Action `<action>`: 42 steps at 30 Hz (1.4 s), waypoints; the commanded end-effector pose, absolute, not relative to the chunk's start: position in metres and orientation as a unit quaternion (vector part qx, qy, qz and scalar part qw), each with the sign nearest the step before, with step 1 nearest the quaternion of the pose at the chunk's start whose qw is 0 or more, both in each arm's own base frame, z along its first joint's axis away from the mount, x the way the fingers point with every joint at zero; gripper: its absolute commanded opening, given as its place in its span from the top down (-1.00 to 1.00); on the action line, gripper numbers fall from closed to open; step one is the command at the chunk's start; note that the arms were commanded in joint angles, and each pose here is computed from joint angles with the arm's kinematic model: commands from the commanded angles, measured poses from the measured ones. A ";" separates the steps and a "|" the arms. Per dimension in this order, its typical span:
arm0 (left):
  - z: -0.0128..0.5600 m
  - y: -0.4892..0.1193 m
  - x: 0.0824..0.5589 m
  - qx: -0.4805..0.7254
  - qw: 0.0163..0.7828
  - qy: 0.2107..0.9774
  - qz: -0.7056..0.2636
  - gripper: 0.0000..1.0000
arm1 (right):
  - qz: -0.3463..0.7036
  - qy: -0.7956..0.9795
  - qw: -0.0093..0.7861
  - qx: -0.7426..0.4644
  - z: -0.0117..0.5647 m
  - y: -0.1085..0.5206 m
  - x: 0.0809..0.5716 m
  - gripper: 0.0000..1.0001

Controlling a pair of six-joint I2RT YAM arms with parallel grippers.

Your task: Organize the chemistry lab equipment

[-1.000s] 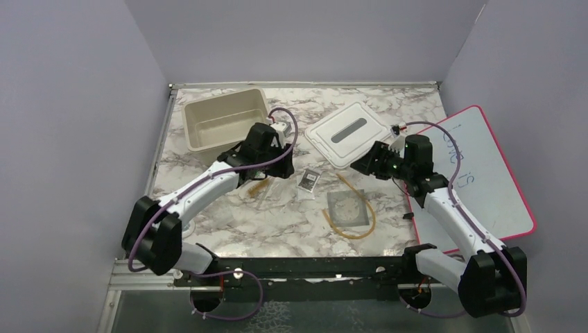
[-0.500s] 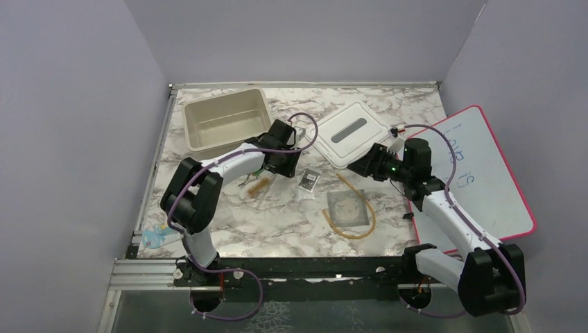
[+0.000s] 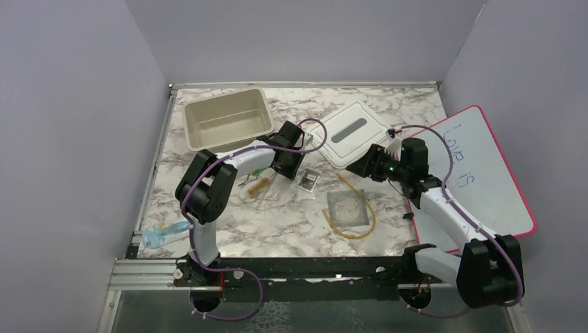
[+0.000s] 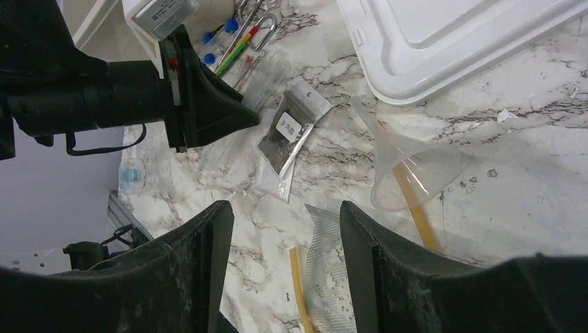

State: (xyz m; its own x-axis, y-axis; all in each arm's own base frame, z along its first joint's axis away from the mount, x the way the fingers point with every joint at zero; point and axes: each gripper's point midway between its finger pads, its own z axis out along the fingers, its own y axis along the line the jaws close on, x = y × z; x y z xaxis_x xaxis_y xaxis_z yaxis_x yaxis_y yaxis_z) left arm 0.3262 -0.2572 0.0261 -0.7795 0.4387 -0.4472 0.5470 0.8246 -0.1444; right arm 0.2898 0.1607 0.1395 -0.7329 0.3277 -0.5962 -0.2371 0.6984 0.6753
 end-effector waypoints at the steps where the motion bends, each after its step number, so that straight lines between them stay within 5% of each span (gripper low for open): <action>1: 0.022 -0.249 0.320 0.293 0.184 0.932 -0.108 0.57 | 0.388 0.841 0.376 0.025 0.144 0.159 0.291 -0.24; 15: 0.183 -0.245 0.364 0.311 0.347 0.880 -0.096 0.63 | 0.399 0.823 0.401 0.047 0.177 0.156 0.286 -0.23; 23: 0.257 -0.174 0.436 0.250 0.444 0.860 -0.022 0.54 | 0.398 0.822 0.403 0.052 0.185 0.156 0.289 -0.23; 34: 0.192 -0.084 0.485 0.341 0.357 0.866 0.081 0.58 | 0.397 0.834 0.381 0.045 0.179 0.161 0.305 -0.21; 42: 0.163 -0.113 0.497 0.413 0.320 0.852 0.008 0.62 | 0.402 0.839 0.362 0.050 0.167 0.164 0.308 -0.20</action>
